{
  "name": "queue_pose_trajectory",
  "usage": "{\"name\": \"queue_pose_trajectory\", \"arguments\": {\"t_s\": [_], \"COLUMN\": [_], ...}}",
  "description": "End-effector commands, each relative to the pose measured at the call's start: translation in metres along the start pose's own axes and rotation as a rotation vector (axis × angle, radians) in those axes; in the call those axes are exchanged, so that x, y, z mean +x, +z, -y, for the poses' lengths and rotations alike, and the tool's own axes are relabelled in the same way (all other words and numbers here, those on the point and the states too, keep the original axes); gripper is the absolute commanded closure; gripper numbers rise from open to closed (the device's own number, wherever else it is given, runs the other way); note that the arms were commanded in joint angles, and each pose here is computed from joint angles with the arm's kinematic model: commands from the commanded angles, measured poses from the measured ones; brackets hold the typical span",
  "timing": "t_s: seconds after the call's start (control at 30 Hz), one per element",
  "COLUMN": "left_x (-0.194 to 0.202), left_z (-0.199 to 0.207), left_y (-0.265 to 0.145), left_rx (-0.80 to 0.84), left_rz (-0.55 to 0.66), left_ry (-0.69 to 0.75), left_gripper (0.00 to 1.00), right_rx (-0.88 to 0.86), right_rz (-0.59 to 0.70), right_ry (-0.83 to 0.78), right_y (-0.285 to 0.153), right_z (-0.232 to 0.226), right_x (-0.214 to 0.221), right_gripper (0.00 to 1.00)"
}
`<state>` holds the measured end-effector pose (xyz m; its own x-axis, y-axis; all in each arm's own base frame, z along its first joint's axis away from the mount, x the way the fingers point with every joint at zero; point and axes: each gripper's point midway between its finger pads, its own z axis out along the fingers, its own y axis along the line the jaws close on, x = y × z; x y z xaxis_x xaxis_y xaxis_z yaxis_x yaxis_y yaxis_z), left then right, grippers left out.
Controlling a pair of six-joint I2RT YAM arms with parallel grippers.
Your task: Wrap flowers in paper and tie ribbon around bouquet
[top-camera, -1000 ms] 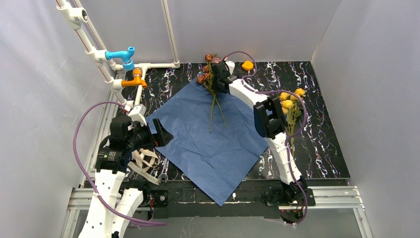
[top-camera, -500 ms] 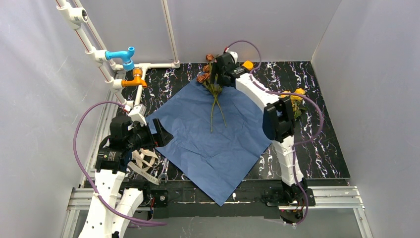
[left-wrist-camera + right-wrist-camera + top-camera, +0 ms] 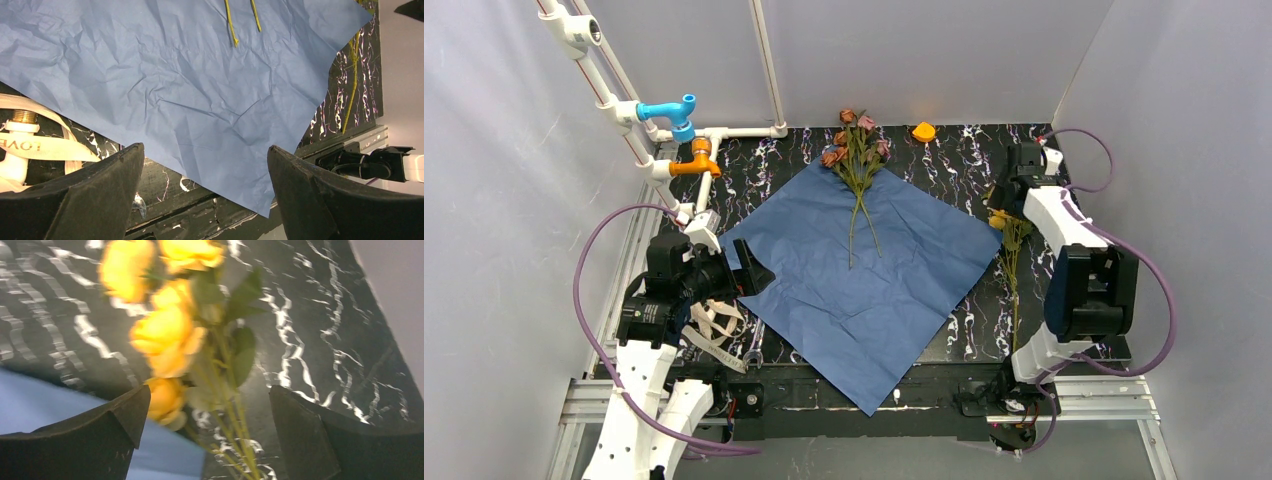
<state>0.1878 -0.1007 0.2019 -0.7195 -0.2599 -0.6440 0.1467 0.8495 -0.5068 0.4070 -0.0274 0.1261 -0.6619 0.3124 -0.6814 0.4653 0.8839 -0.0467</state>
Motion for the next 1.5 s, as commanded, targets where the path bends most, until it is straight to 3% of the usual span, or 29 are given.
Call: {"name": "queue_pose_trajectory", "arguments": {"t_s": [0.0, 0.3, 0.47, 0.6, 0.7, 0.77, 0.83, 1.13, 1.33, 1.47], "left_x": [0.001, 0.001, 0.001, 0.001, 0.001, 0.001, 0.001, 0.001, 0.002, 0.001], "left_z": [0.002, 0.002, 0.001, 0.001, 0.001, 0.000, 0.000, 0.000, -0.001, -0.001], "left_y": [0.000, 0.001, 0.000, 0.001, 0.000, 0.001, 0.001, 0.001, 0.001, 0.000], "left_rx": [0.019, 0.016, 0.012, 0.011, 0.010, 0.010, 0.010, 0.007, 0.004, 0.004], "left_rz": [-0.002, -0.005, 0.001, -0.005, -0.003, -0.003, -0.004, -0.007, -0.006, -0.001], "left_ry": [0.010, 0.007, 0.006, 0.005, 0.005, 0.005, 0.005, 0.003, 0.003, 0.005], "left_gripper": [0.08, 0.08, 0.08, 0.08, 0.08, 0.08, 0.08, 0.08, 0.08, 0.08], "right_rx": [0.139, 0.070, 0.036, -0.019, -0.014, -0.005, 0.010, 0.145, -0.061, -0.274], "right_rz": [0.043, -0.128, -0.215, -0.234, -0.220, -0.193, -0.155, 0.200, 0.355, 0.375], "right_ry": [-0.001, 0.060, 0.084, 0.104, 0.106, 0.109, 0.114, 0.138, 0.194, 0.123], "right_y": [0.004, 0.061, 0.084, 0.088, 0.086, 0.080, 0.071, -0.025, -0.089, -0.123], "right_z": [0.031, 0.049, 0.049, 0.040, 0.041, 0.043, 0.046, 0.082, 0.052, 0.001], "right_x": [-0.003, 0.038, 0.062, 0.065, 0.058, 0.045, 0.026, -0.125, -0.178, -0.192], "right_gripper": [0.02, 0.02, 0.14, 0.36, 0.61, 0.85, 0.97, 0.99, 0.99, 0.99]}}
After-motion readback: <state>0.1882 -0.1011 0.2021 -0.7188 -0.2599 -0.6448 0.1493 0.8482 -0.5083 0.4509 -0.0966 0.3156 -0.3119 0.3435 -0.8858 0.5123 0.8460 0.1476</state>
